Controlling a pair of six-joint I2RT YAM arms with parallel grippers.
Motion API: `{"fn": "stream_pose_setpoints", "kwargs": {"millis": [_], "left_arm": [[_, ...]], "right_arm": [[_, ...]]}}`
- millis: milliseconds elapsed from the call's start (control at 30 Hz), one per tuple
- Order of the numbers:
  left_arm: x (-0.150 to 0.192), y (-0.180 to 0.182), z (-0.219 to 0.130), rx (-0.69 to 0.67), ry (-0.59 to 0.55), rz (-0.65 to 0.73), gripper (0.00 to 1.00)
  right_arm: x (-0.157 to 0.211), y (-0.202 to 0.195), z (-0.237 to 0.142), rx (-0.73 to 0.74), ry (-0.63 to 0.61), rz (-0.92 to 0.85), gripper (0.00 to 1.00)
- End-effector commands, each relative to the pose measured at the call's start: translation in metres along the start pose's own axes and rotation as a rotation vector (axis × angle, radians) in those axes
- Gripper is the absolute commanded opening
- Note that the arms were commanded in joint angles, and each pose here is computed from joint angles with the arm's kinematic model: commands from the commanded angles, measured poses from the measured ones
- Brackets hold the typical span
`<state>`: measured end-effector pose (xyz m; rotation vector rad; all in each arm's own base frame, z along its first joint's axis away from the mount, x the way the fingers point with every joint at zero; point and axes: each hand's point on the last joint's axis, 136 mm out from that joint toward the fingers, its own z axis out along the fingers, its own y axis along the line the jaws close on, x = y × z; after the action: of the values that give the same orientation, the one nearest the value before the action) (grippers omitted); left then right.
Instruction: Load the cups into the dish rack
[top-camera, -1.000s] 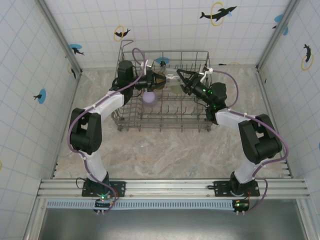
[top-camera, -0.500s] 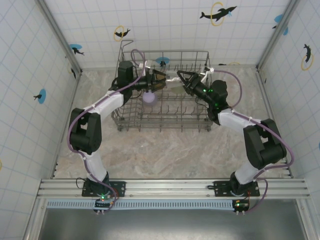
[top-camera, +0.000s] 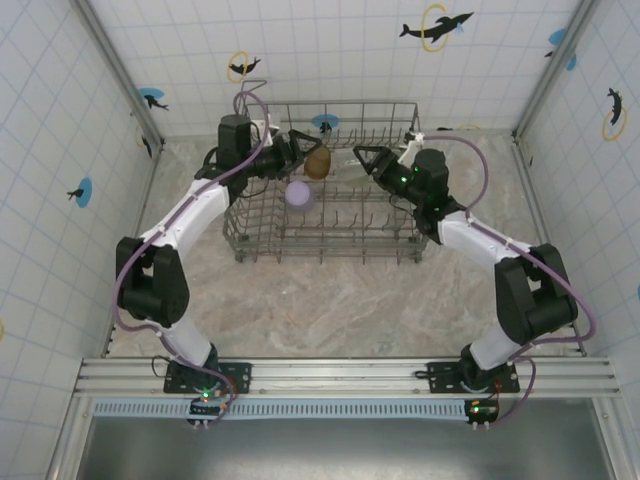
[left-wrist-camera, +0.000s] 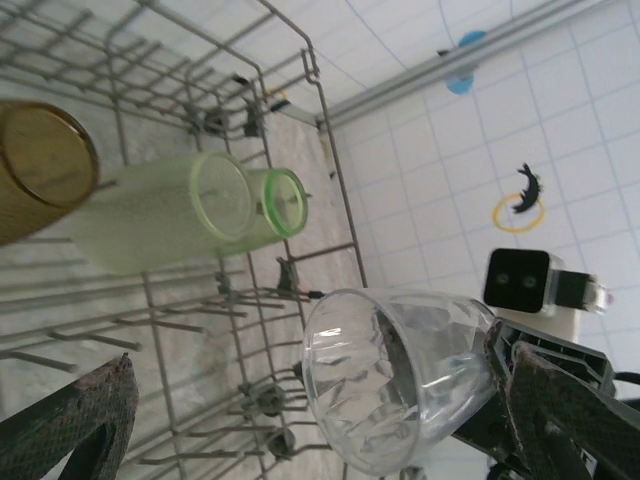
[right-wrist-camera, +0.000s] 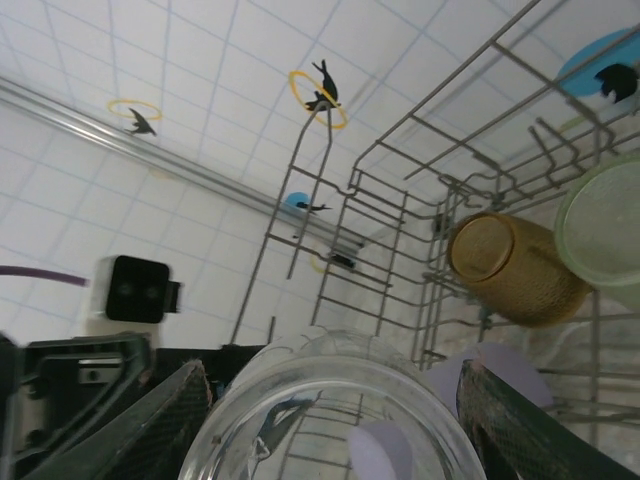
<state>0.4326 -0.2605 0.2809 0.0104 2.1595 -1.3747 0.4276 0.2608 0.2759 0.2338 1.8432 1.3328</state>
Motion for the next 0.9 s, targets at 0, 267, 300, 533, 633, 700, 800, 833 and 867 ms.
{"fn": "stream_pose_setpoints", "kwargs": {"millis": [0,267,300,533,633,700,800,833,867], "left_arm": [[-0.014,-0.006,-0.023,-0.109,-0.079,0.081,0.97],[-0.013,0.008,-0.058,-0.288,-0.167,0.155,0.97],[-0.013,0.008,-0.062,-0.301,-0.172,0.163,0.97],[-0.009,0.018,-0.088,-0.436,-0.197,0.195,0.98],[-0.006,0.025,-0.100,-0.497,-0.210,0.207,0.97],[-0.003,0.026,-0.107,-0.518,-0.219,0.223,0.97],[0.001,0.027,-0.117,-0.544,-0.232,0.234,0.98],[0.001,0.027,-0.120,-0.552,-0.238,0.241,0.98],[0.002,0.027,-0.123,-0.562,-0.241,0.246,0.97]], "right_arm": [[-0.012,0.027,-0.001,0.073,-0.032,-0.175,0.48],[0.002,0.022,0.018,0.356,0.044,-0.460,0.48],[0.003,0.021,0.020,0.382,0.048,-0.486,0.48],[0.011,0.014,0.036,0.550,0.105,-0.646,0.48],[0.014,0.008,0.042,0.612,0.125,-0.689,0.48],[0.016,0.001,0.045,0.644,0.135,-0.701,0.48],[0.018,-0.008,0.047,0.685,0.143,-0.722,0.48],[0.018,-0.012,0.047,0.701,0.144,-0.727,0.48],[0.019,-0.015,0.048,0.710,0.149,-0.732,0.48]]}}
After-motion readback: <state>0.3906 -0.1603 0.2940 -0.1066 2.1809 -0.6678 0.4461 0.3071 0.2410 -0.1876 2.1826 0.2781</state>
